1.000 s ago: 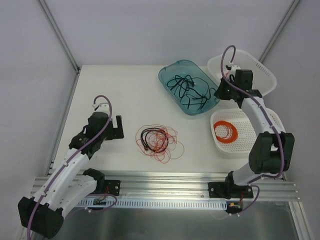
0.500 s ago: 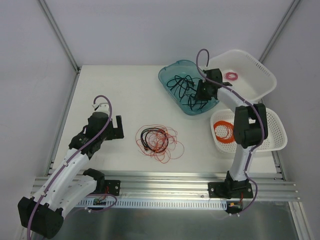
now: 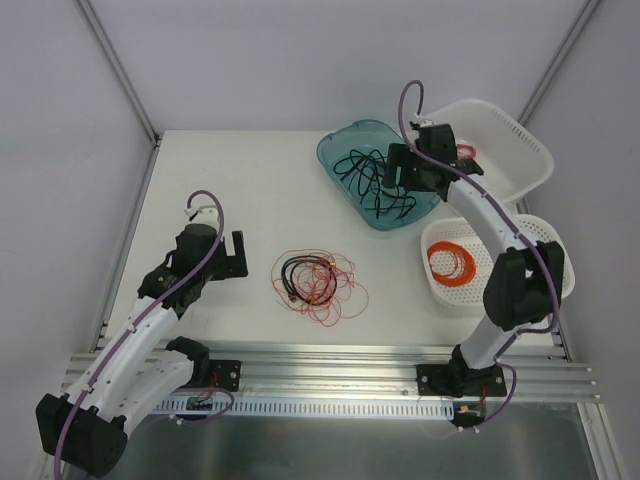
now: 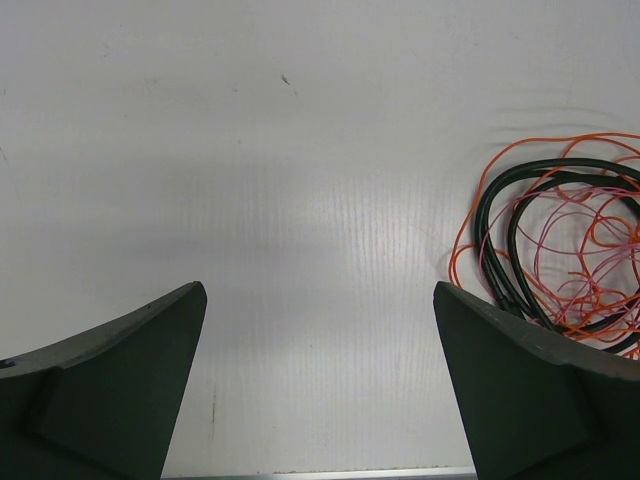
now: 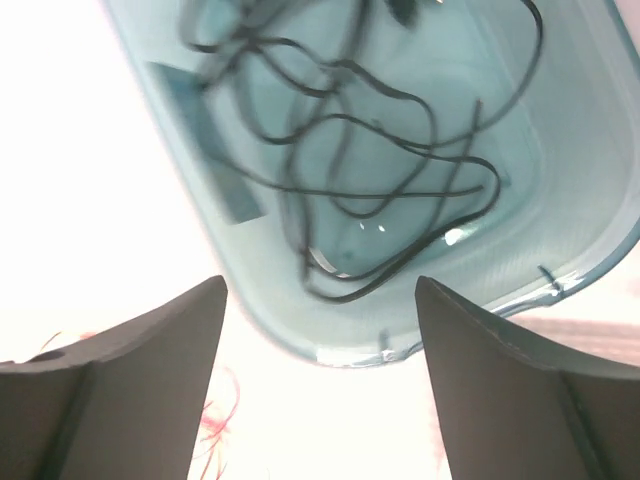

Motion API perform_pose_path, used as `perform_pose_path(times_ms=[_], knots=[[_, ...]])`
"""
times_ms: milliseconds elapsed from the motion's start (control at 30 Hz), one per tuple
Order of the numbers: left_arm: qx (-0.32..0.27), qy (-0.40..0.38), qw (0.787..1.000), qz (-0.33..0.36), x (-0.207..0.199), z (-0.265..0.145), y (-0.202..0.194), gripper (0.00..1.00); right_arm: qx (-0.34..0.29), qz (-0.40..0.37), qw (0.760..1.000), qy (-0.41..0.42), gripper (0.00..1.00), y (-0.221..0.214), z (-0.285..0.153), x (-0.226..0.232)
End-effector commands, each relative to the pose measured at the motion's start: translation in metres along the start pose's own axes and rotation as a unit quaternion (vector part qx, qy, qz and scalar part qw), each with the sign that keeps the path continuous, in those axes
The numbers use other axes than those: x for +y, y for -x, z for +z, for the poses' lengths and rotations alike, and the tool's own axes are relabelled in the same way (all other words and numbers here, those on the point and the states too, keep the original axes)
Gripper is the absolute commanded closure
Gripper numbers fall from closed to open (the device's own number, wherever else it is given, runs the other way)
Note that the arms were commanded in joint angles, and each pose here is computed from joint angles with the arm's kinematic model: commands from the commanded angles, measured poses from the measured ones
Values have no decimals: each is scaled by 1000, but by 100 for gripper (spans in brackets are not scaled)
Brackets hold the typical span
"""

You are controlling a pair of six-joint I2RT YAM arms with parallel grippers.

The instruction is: Untangle the cables

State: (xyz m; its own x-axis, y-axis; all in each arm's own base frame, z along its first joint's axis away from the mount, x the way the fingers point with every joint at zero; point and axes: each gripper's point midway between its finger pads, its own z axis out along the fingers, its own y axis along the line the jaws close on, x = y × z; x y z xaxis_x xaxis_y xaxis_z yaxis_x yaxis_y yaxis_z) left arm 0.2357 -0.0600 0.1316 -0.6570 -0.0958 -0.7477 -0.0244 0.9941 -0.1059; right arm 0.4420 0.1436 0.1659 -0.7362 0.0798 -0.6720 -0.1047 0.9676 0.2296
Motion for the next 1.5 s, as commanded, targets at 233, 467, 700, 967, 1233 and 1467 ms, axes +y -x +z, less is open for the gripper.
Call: perform_pose_path(times_ms=[233,467,700,967,1233,1467], knots=[[-12,-18,1000,0,-4,-1,4,1,-20,-93,989,111,14,-58,-93,97],[-13,-17,1000,-1,-3,-2,4,1,44,-50,990,125,16,-145,-88,111],[-13,-17,1000,0,-3,-2,4,1,87,8,987,134,31,-201,-68,115],[-11,-15,1000,0,-3,-1,4,1,87,6,992,93,46,-223,-40,115],[-8,-17,1000,2,-4,0,3,1,89,-40,993,64,84,-225,-38,112],[-10,-18,1000,1,-4,0,4,1,33,-167,983,67,99,-158,-108,147]])
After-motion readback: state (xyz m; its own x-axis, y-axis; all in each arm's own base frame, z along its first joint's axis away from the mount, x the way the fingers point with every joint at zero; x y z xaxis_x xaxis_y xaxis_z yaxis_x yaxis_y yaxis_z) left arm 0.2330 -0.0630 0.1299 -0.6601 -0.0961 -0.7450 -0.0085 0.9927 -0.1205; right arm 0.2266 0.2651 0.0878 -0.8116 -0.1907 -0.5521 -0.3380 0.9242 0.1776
